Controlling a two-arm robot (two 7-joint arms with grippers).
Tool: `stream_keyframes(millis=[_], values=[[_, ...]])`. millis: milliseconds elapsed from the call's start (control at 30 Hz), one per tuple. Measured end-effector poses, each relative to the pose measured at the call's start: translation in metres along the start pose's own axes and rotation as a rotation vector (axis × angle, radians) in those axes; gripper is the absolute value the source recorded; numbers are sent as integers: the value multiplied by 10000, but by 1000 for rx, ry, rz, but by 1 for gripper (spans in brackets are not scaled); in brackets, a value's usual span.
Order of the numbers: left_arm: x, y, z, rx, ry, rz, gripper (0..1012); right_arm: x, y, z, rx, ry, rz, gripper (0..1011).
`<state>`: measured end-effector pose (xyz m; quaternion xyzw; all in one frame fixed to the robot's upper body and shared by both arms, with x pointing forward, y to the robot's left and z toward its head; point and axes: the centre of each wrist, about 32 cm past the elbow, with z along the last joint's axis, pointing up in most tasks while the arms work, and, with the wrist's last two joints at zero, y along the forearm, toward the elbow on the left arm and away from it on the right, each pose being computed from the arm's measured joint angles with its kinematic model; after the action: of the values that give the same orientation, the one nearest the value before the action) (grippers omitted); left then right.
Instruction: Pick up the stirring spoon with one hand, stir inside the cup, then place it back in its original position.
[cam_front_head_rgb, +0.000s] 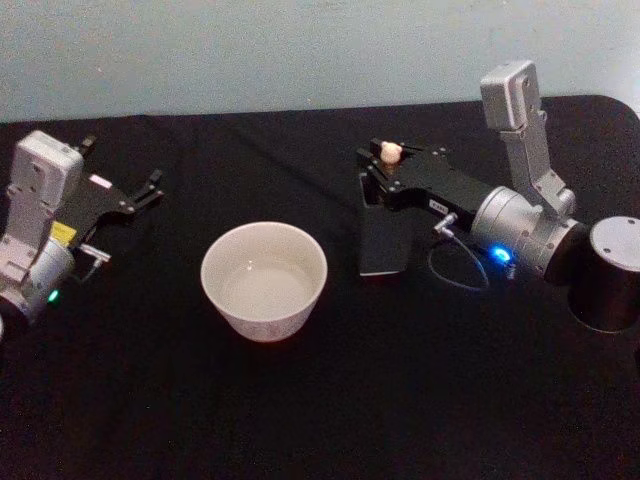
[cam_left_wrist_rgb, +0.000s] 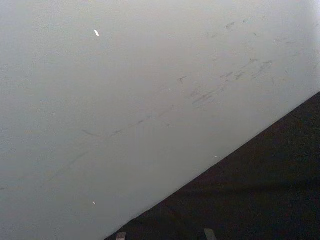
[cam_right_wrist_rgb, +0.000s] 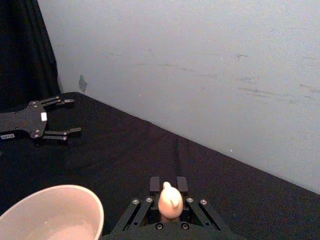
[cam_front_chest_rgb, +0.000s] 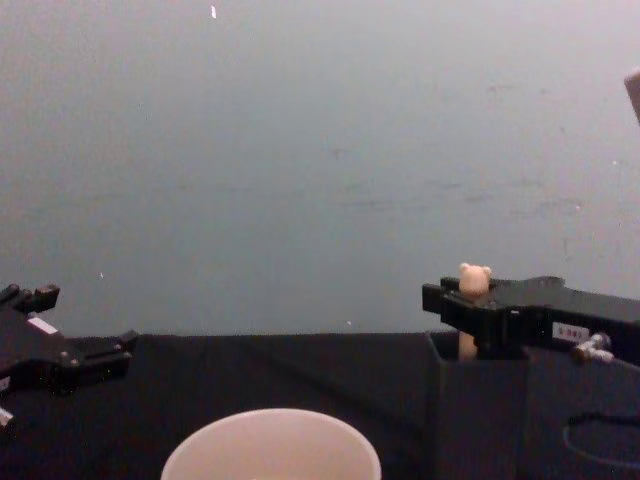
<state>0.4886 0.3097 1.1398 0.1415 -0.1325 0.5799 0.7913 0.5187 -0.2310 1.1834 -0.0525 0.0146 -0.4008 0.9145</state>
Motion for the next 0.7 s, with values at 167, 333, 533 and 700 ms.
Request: stream_keyframes(millis=[167, 333, 533, 700], values=[[0, 0, 0, 0, 0, 0, 1001, -7, -4, -7, -7, -4, -2, 208], [0, 0, 0, 0, 0, 0, 1001, -12, -4, -7, -10, -7, -4, 208], [0, 0, 0, 0, 0, 0, 1001, -12, -4, -7, -10, -7, -3, 208], [0, 0, 0, 0, 0, 0, 1001, -11, -4, -6, -9, -6, -2, 267]])
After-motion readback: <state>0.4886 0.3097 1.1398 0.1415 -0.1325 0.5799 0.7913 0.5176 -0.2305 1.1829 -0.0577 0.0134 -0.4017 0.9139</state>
